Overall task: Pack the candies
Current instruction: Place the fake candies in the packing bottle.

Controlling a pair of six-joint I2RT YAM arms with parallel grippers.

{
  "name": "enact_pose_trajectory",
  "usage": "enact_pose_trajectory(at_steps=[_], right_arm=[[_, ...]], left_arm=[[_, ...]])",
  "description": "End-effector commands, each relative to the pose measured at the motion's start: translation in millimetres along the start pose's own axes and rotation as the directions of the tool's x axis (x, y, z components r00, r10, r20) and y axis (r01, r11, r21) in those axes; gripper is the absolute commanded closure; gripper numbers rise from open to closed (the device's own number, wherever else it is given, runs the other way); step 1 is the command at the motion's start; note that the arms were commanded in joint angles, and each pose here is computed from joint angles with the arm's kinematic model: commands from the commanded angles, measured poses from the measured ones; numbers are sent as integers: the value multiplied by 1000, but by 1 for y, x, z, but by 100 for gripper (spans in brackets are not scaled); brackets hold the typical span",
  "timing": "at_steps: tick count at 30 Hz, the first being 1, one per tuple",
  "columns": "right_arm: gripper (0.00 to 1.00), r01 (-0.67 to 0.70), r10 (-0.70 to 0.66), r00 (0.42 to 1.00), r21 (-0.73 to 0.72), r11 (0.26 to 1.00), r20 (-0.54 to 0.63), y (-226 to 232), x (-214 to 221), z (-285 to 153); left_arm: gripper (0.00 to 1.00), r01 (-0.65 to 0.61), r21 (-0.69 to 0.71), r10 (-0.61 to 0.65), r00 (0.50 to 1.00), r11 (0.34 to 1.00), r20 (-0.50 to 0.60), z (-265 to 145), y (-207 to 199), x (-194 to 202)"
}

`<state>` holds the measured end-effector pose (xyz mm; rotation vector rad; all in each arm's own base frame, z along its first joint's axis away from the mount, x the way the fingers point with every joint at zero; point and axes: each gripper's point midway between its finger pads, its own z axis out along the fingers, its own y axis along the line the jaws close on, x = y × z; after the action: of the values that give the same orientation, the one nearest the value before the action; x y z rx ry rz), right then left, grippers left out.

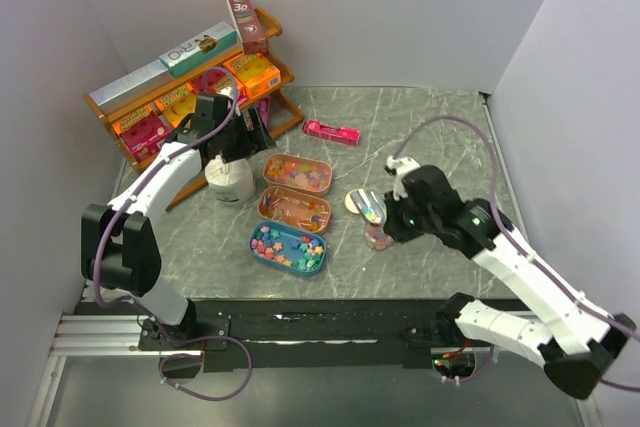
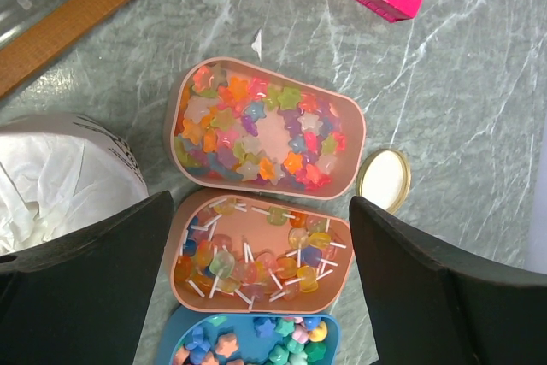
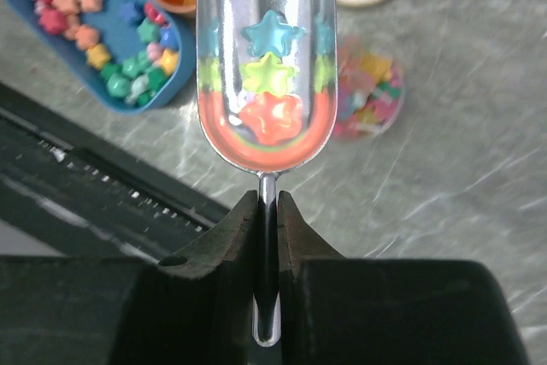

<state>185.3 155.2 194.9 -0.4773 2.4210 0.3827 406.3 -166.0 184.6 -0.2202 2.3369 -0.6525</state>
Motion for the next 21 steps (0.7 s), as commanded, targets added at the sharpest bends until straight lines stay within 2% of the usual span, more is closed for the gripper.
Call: enact_pose_trajectory(at_steps=[1,6,13,21], right_arm=[[100,-132,130,989,-21,991,-74,3,38,-10],[100,-191,189,972,3,982,-142,1,58,-17],[100,-227,262,905,141,964,-335,-5,79,-19],[100,-274,344,864,228,934,-369,-14,73,-24]], left_arm=[[10,-3,33,2,1000,999,11,0,-8,-7],[10,13,42,-13,1000,999,-5,2,-8,-1],[11,27,52,-26,1000,998,-18,2,-8,5],[11,20,59,-20,1000,998,-13,-1,-8,6]])
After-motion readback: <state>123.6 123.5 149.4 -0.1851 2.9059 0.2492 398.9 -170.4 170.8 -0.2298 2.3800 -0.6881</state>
